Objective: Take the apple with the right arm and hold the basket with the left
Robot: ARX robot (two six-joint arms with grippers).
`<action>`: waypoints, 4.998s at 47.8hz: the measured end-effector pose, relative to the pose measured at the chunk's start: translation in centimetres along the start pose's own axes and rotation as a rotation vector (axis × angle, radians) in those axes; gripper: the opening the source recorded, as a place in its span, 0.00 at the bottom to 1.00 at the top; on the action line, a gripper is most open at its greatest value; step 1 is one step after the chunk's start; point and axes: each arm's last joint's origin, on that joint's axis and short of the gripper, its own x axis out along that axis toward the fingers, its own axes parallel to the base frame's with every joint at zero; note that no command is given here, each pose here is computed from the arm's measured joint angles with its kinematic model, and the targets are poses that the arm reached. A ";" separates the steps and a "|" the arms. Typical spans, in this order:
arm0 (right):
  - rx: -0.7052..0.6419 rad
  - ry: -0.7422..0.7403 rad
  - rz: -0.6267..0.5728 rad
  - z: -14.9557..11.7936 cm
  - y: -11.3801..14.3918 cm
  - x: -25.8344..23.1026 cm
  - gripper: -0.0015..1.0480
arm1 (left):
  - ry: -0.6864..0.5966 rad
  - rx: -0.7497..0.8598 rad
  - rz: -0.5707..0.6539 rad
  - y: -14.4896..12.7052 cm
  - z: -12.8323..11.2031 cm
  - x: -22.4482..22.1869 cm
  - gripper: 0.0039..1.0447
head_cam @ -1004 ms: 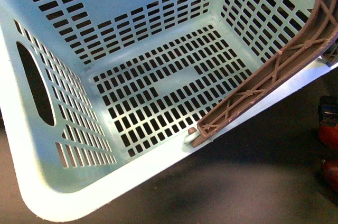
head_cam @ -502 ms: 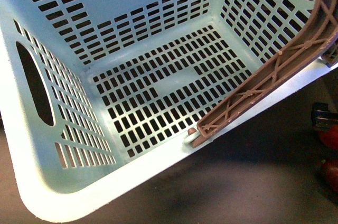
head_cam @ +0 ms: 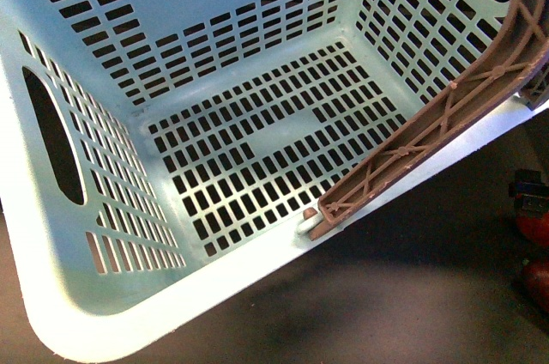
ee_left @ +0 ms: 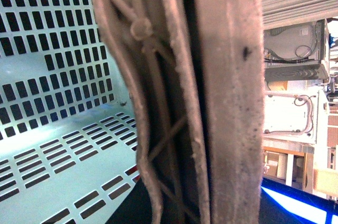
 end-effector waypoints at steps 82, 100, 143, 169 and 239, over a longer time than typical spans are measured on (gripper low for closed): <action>-0.262 -0.617 0.471 3.5 13.1 -30.9 0.86 | 0.001 0.000 0.000 0.0 0.0 0.0 0.16; -0.111 -0.706 0.385 3.6 8.7 -33.1 0.92 | -0.002 0.000 0.009 0.1 0.0 0.1 0.15; 0.002 -1.061 0.288 -6.8 0.9 -31.8 0.10 | 0.006 -0.001 0.004 0.1 0.0 0.1 0.15; 0.000 -1.066 0.286 -10.7 0.5 -31.0 0.02 | 0.004 -0.001 0.006 0.1 0.0 0.1 0.15; 0.001 -1.087 0.288 -14.5 -0.2 -31.7 0.46 | 0.003 -0.002 0.006 0.1 0.0 0.1 0.15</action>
